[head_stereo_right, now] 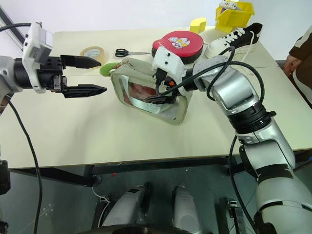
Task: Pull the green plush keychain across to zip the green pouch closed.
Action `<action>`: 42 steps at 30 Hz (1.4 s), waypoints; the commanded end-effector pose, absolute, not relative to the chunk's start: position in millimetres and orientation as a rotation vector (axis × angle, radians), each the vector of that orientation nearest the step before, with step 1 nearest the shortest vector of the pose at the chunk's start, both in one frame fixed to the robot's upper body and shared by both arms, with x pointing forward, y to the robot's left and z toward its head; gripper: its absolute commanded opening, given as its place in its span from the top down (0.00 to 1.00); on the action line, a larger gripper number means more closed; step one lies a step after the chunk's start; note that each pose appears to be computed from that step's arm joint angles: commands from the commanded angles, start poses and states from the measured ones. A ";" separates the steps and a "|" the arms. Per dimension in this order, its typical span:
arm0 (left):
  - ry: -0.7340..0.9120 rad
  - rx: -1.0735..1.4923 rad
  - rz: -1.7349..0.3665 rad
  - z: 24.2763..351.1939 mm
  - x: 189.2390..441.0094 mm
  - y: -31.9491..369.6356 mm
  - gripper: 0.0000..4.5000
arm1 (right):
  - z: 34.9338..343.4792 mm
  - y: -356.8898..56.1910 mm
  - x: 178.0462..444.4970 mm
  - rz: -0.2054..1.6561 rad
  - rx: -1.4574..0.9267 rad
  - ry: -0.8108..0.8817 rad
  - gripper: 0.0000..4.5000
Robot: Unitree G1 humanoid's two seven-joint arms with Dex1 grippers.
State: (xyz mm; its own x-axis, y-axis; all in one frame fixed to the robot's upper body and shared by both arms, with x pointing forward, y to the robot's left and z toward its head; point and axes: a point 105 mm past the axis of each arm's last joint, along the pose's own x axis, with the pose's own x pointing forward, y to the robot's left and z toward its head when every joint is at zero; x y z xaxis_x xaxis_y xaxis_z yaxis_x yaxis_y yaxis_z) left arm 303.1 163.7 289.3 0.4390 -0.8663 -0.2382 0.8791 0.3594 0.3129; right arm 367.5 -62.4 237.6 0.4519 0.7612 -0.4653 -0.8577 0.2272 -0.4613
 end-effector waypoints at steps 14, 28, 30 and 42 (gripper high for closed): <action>-0.017 0.446 -1.067 302.8 298.3 166.9 0.00 | 292.5 -58.8 395.8 1.077 -1.291 -0.371 0.99; -0.026 0.448 -1.071 303.1 300.9 165.6 0.00 | 266.7 -71.5 404.3 1.156 -0.969 -0.164 0.82; -0.028 0.444 -1.073 303.4 301.6 165.2 0.00 | 273.0 -75.8 401.6 1.137 -0.968 -0.171 0.64; 0.056 0.366 -0.881 293.9 320.4 220.8 0.00 | 305.7 -136.9 363.6 0.953 -0.877 -0.111 0.07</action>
